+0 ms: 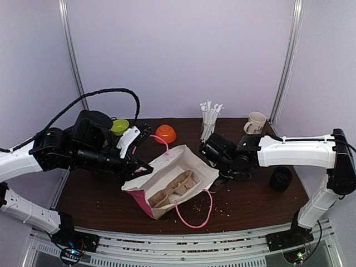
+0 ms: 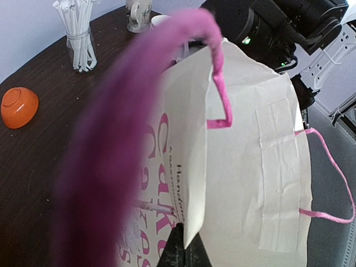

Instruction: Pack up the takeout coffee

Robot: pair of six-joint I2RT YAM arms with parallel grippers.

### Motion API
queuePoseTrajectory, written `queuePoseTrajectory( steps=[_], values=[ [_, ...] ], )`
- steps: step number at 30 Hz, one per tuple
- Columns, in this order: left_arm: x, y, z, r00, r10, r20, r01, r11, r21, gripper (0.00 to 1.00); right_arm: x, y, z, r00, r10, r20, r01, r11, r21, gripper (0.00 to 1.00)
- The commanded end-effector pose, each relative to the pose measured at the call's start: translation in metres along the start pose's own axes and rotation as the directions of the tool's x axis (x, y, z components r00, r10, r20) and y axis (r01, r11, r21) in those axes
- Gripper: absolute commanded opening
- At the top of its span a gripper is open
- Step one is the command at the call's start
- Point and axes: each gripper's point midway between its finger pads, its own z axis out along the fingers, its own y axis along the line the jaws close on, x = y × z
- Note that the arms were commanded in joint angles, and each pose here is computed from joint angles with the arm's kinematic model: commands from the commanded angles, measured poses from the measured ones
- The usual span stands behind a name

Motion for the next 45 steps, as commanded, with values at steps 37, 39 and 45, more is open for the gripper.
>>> queuePoseTrajectory(
  steps=[37, 39, 45],
  values=[
    [-0.057, 0.046, -0.012, 0.994, 0.112, 0.009, -0.103, 0.936, -0.336, 0.00, -0.093, 0.047, -0.170, 0.888, 0.202, 0.413, 0.080, 0.816, -0.572, 0.95],
    [-0.058, 0.050, -0.012, 0.993, 0.122, 0.005, -0.112, 0.928, -0.356, 0.00, -0.090, 0.050, -0.158, 0.897, 0.188, 0.401, 0.077, 0.826, -0.559, 0.94],
    [-0.052, 0.051, -0.006, 0.988, 0.154, -0.006, -0.146, 0.924, -0.354, 0.00, -0.076, 0.048, -0.105, 0.925, 0.134, 0.356, 0.038, 0.899, -0.435, 0.82]
  ],
)
